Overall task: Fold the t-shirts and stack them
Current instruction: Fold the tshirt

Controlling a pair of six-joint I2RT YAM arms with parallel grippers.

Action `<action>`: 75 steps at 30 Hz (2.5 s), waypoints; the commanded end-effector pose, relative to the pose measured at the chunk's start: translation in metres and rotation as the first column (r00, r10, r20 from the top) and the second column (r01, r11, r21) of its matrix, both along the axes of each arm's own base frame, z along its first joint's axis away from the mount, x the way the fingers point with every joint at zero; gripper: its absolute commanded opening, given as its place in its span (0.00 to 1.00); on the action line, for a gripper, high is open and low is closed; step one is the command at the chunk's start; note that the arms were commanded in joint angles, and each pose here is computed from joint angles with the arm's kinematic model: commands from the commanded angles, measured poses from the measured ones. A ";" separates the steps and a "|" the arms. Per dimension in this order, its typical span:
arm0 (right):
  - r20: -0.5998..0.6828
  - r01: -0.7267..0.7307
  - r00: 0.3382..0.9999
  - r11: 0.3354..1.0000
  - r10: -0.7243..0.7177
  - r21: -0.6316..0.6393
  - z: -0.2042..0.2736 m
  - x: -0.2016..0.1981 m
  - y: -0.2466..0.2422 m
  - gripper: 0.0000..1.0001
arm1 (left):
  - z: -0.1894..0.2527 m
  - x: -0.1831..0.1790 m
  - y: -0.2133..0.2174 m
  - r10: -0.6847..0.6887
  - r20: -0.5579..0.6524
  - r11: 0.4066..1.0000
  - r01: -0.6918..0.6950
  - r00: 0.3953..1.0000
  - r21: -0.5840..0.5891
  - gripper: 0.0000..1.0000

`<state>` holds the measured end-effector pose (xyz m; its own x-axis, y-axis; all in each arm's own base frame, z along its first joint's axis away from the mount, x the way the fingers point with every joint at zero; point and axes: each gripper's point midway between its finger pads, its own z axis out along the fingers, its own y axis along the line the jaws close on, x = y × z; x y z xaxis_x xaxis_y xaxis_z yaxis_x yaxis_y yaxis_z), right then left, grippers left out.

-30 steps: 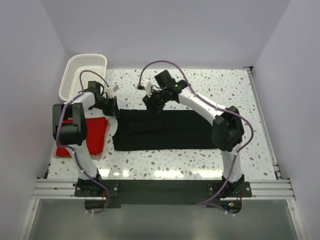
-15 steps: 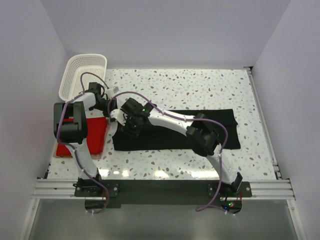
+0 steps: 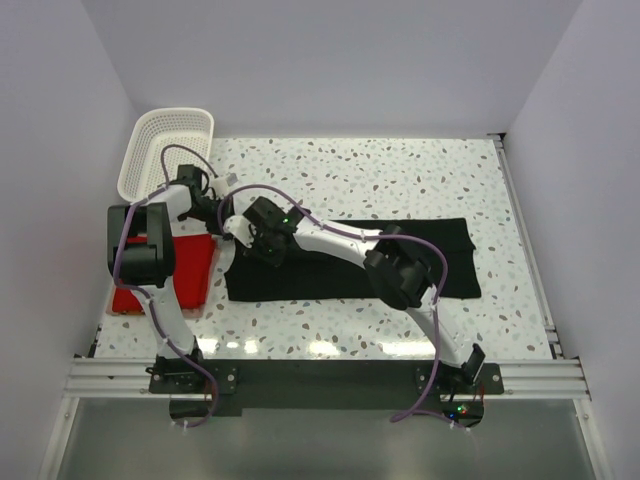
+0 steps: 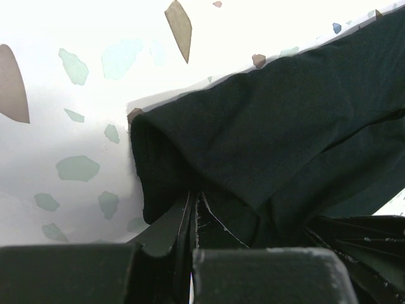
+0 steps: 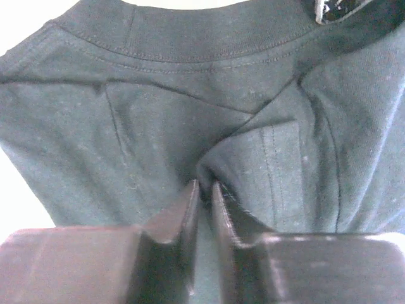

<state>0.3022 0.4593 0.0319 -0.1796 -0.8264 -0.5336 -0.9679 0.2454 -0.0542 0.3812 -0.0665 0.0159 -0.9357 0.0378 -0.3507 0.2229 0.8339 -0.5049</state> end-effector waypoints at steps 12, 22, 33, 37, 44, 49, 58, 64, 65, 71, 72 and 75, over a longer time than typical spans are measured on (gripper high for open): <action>0.012 0.031 0.999 0.983 -0.034 0.179 0.074 -0.006 0.010 0.00 | -0.018 0.003 0.010 0.017 -0.022 0.998 -0.016 1.000 0.057 0.00; -0.043 0.042 0.999 0.973 -0.034 0.225 0.093 -0.026 0.003 0.00 | -0.020 0.007 0.015 0.032 -0.021 0.996 -0.030 0.999 0.085 0.00; -0.143 0.042 0.989 0.991 -0.023 0.130 0.048 -0.036 -0.001 0.00 | -0.013 0.012 0.018 0.043 -0.003 0.994 -0.042 0.999 0.103 0.00; -0.146 0.065 0.988 0.989 -0.045 0.134 0.060 -0.029 -0.007 0.34 | 0.009 0.019 0.021 0.034 0.066 0.991 -0.042 0.997 0.127 0.04; -0.211 0.244 0.957 0.947 -0.200 0.207 0.119 0.032 -0.087 0.49 | 0.072 0.038 0.042 0.013 0.264 0.967 -0.079 0.964 0.243 0.14; -0.188 0.332 0.932 0.937 -0.308 0.109 0.119 0.061 -0.183 0.50 | 0.084 0.023 -0.004 -0.194 0.290 0.941 0.094 0.937 0.325 0.19; -0.159 0.510 0.824 0.834 -0.544 -0.212 0.050 0.081 -0.378 0.43 | 0.035 -0.047 -0.087 -0.461 0.127 0.841 0.387 0.878 0.377 0.16; -0.155 0.508 0.805 0.801 -0.573 -0.318 0.009 0.078 -0.428 0.35 | 0.000 -0.063 -0.081 -0.480 0.002 0.790 0.431 0.878 0.437 0.11; -0.154 0.501 0.807 0.799 -0.570 -0.333 0.000 0.073 -0.432 0.35 | -0.003 -0.058 -0.075 -0.467 -0.004 0.779 0.414 0.884 0.471 0.09; -0.180 0.415 0.834 0.808 -0.521 -0.418 -0.022 0.027 -0.447 0.33 | -0.036 -0.019 -0.055 -0.436 -0.044 0.725 0.380 0.899 0.575 0.00; -0.189 0.405 0.835 0.810 -0.516 -0.424 -0.024 0.020 -0.447 0.33 | -0.038 -0.007 -0.049 -0.413 -0.037 0.737 0.357 0.910 0.574 0.00; -0.275 0.362 0.827 0.838 -0.491 -0.408 -0.021 -0.011 -0.437 0.34 | -0.039 0.046 -0.054 -0.402 0.030 0.761 0.316 0.915 0.566 0.00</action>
